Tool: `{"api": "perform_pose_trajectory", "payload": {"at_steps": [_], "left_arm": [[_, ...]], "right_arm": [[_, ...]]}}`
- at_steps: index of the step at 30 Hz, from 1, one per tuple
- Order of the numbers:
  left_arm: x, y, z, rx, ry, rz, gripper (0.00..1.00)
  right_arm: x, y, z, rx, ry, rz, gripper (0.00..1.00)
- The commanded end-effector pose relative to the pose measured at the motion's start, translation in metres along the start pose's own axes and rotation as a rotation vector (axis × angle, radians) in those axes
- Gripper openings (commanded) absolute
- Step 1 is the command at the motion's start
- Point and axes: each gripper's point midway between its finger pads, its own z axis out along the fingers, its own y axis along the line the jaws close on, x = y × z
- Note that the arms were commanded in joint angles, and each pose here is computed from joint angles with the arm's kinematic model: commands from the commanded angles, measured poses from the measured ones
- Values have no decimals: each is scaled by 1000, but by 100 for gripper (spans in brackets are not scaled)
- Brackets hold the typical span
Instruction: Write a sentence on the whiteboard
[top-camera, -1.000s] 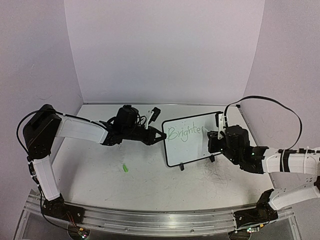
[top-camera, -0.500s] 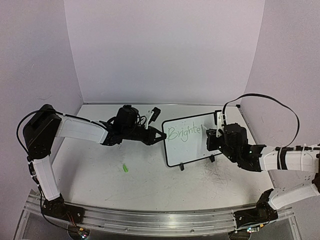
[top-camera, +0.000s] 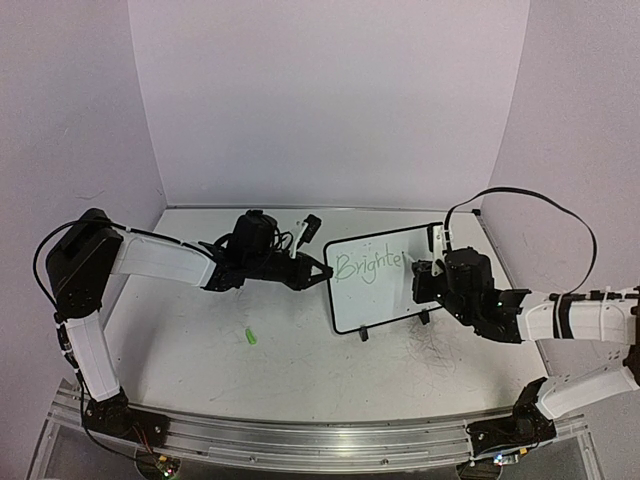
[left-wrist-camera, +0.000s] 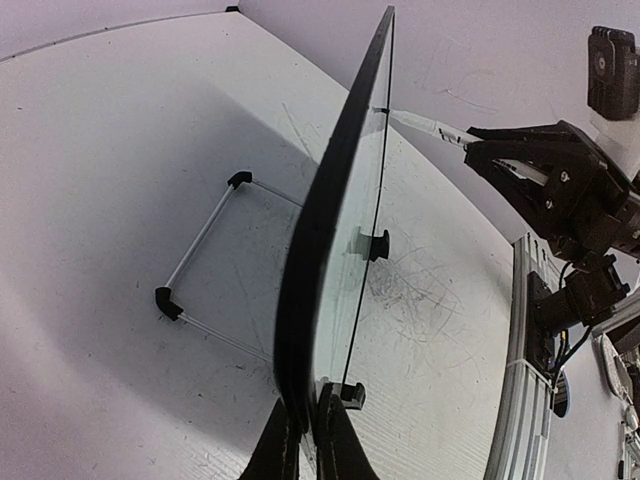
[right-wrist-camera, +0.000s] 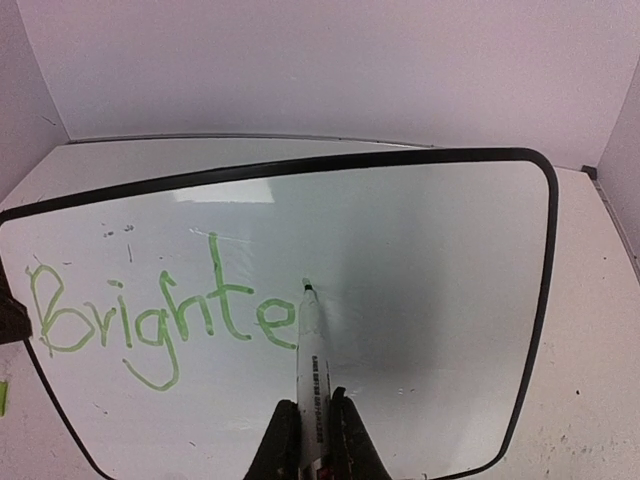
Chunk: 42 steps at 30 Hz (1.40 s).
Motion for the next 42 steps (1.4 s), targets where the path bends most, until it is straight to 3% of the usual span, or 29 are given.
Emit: {"api": "perform_pose_trajectory", "payload": {"at_steps": [1, 22, 42], "left_arm": [[-19, -11, -6, -5, -24, 64, 0], [-20, -13, -6, -3, -26, 68, 0], [-19, -13, -6, -3, -24, 71, 0]], "right_arm": [[3, -5, -3, 14, 17, 35, 0], [25, -5, -7, -9, 82, 57, 0], [-7, -1, 1, 12, -14, 49, 0]]}}
